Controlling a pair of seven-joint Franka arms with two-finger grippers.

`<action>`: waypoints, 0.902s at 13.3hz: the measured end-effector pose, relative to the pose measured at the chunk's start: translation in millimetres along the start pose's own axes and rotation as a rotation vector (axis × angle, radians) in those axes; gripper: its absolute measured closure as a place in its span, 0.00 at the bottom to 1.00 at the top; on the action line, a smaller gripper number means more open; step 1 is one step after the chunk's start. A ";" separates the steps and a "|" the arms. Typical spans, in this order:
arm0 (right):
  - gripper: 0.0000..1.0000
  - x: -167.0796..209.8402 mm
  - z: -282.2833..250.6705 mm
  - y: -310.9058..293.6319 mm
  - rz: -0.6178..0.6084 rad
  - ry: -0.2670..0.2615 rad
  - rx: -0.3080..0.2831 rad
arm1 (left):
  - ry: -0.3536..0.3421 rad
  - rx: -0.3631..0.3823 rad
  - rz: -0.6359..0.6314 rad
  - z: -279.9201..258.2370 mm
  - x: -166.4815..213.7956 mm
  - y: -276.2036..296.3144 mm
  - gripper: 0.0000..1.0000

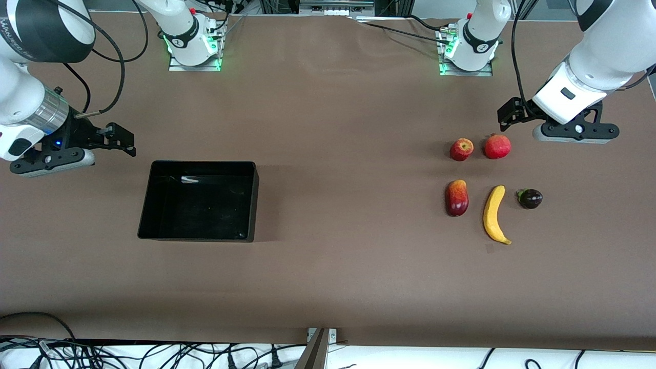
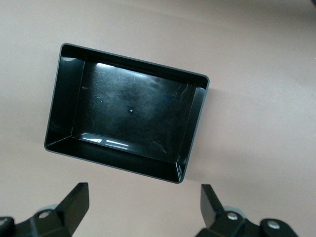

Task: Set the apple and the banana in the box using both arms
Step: 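Move the right gripper down to the edge of the black box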

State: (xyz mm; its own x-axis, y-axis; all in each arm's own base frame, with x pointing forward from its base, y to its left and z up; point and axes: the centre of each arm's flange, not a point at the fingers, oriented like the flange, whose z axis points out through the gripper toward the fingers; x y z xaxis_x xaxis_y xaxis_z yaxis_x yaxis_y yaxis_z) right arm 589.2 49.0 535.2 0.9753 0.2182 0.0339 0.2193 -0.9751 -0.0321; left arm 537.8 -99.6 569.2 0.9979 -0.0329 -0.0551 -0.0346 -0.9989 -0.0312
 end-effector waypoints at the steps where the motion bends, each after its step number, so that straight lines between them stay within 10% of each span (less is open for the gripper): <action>1: 0.00 0.0 0.0 0.1 0.000 0.000 -0.002 | -0.001 0.000 -0.001 0.5 0.3 -0.4 0.00; 8: 0.00 -1.7 13.0 3.9 -0.006 -0.041 -0.032 | 0.011 -0.003 0.017 -4.7 2.1 8.9 0.00; 12: 0.00 -1.4 117.3 31.8 0.028 -0.057 -0.055 | 0.013 -0.002 0.039 -6.0 0.2 21.3 0.00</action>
State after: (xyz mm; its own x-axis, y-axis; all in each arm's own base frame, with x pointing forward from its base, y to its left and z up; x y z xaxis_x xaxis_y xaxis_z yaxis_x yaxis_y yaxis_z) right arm 597.8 22.3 416.9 0.9813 0.1911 -0.0233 0.1917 -0.9812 0.0230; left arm 537.6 -121.1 574.6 0.9964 -0.0724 -0.0432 -0.0736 -0.9969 -0.0275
